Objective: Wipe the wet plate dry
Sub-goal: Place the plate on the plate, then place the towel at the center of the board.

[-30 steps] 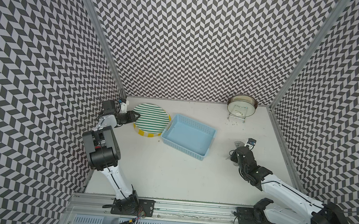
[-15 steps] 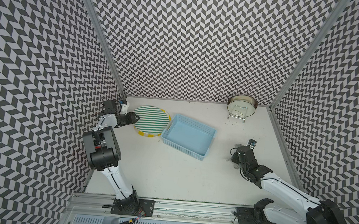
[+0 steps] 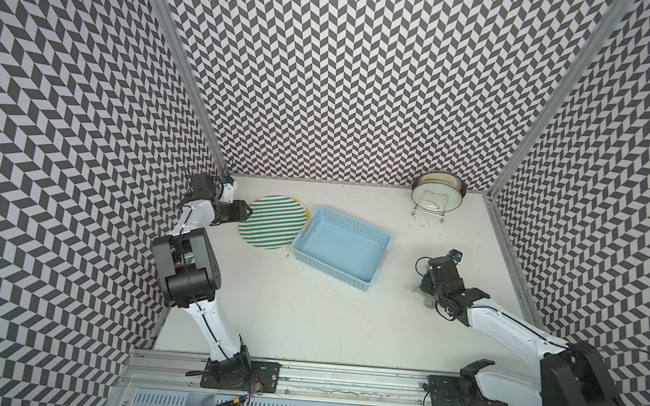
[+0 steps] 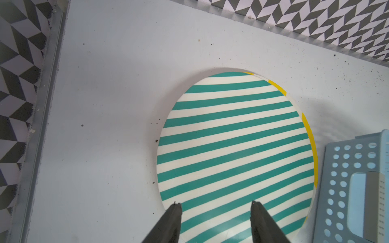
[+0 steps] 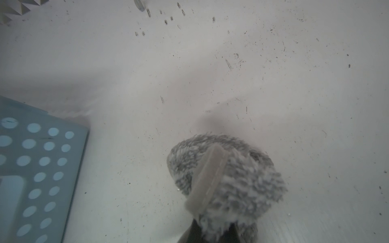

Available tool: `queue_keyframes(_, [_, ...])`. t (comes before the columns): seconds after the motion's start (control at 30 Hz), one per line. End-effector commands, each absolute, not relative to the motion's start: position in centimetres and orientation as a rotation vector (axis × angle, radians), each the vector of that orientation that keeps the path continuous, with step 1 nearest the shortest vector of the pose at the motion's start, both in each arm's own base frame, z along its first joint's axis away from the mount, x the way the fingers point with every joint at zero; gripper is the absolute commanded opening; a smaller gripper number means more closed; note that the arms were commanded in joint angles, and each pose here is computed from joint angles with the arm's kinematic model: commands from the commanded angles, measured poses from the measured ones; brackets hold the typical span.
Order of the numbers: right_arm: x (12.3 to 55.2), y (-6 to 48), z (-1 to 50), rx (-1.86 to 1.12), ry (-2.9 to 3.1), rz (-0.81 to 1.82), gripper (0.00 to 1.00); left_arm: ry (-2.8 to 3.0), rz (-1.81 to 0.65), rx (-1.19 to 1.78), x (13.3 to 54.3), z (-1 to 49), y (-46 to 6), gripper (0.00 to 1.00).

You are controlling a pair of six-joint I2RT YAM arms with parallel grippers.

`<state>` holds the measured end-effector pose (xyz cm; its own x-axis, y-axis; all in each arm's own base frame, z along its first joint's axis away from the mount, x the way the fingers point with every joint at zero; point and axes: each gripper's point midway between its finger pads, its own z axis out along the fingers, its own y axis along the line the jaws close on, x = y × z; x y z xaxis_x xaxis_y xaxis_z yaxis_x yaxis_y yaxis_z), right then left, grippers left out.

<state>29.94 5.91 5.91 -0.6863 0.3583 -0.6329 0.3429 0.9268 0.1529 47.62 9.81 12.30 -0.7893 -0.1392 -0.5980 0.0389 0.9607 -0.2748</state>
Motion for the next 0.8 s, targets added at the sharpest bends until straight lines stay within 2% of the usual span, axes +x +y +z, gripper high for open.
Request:
queue_keyframes(0.0, [29.3,5.7,4.1,0.490,2.481,0.001,0.09,2.464,-0.342,-0.060,47.6,12.1,10.0,0.55])
queue_keyframes(0.17, [29.5,6.2,3.1,0.456,2.533,0.016,0.39,2.375,-0.390,0.010,47.5,15.3,8.7,0.55])
queue_keyframes(0.23, [30.0,6.5,4.4,0.439,2.505,0.046,0.51,2.340,-0.435,0.060,47.3,16.8,7.4,0.56])
queue_keyframes(0.33, [31.0,6.8,8.2,0.400,2.411,0.093,0.63,2.302,-0.480,0.149,46.8,18.4,5.2,0.56])
queue_keyframes(0.5, [31.8,6.3,13.4,0.336,2.312,0.069,0.75,2.288,-0.470,0.259,46.4,18.9,2.0,0.55])
queue_keyframes(0.6, [32.0,6.6,15.9,0.303,2.263,0.099,0.76,2.286,-0.478,0.325,46.3,18.4,-0.1,0.52])
queue_keyframes(0.77, [32.2,7.9,17.9,0.254,2.172,0.220,0.76,2.298,-0.440,0.390,46.7,16.7,-2.6,0.41])
